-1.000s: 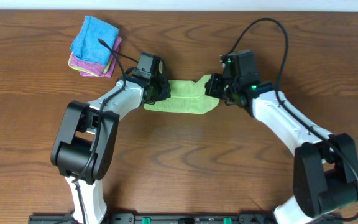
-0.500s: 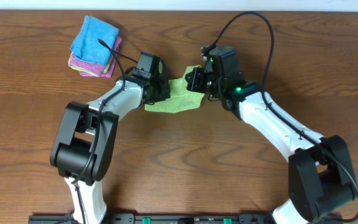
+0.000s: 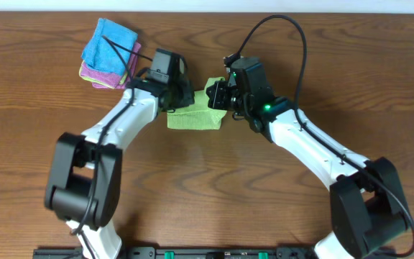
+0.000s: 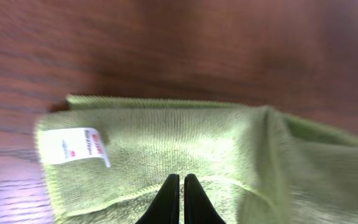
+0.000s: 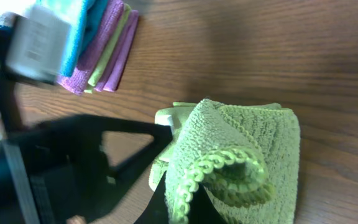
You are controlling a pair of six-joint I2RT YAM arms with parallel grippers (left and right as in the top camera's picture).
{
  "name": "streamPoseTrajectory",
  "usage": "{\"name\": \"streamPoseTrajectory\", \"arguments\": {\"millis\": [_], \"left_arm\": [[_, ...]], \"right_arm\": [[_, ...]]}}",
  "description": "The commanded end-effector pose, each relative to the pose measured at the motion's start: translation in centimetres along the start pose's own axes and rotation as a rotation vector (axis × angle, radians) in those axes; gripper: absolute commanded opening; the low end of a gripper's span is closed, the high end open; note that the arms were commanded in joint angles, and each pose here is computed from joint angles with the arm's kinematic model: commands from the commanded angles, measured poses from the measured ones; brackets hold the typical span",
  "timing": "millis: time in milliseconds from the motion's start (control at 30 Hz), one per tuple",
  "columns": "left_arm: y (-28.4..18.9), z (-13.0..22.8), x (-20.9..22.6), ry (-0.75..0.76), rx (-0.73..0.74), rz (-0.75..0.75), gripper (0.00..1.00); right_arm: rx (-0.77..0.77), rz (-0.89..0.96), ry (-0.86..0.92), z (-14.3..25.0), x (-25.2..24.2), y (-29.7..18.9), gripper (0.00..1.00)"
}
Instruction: Fold the cloth
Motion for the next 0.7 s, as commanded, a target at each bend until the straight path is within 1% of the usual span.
{"name": "streamPoseTrajectory", "arguments": {"millis": [0,467,667], "left_arm": [[-2.5,-2.0,0.0,-0.015,-0.069,0.000,0.06],[-8.6,-5.0,3.2,-0.072,-0.169,-0.024,0.05],[-9.5,-5.5,4.0,-0.086,-0.183,-0.034,0.06]], "right_arm": [[-0.037,-0.010,-0.009,-0.9,1.1,0.0,0.01],[-0.025,-0.027,0.028,0.5,0.3,4.9,0.01],[-0.021,-0.057,-0.005,0.3,2.1,6.1,0.01]]}}
Point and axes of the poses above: each gripper's point midway between its finger pads, its own y axis out along the fingers, its own x axis along the line the jaws close on, z = x × y, the point moved 4 cm from there along -y, back along the fingers, and after that the axes turned 9 degrees about -y, right-handed, at the moved point
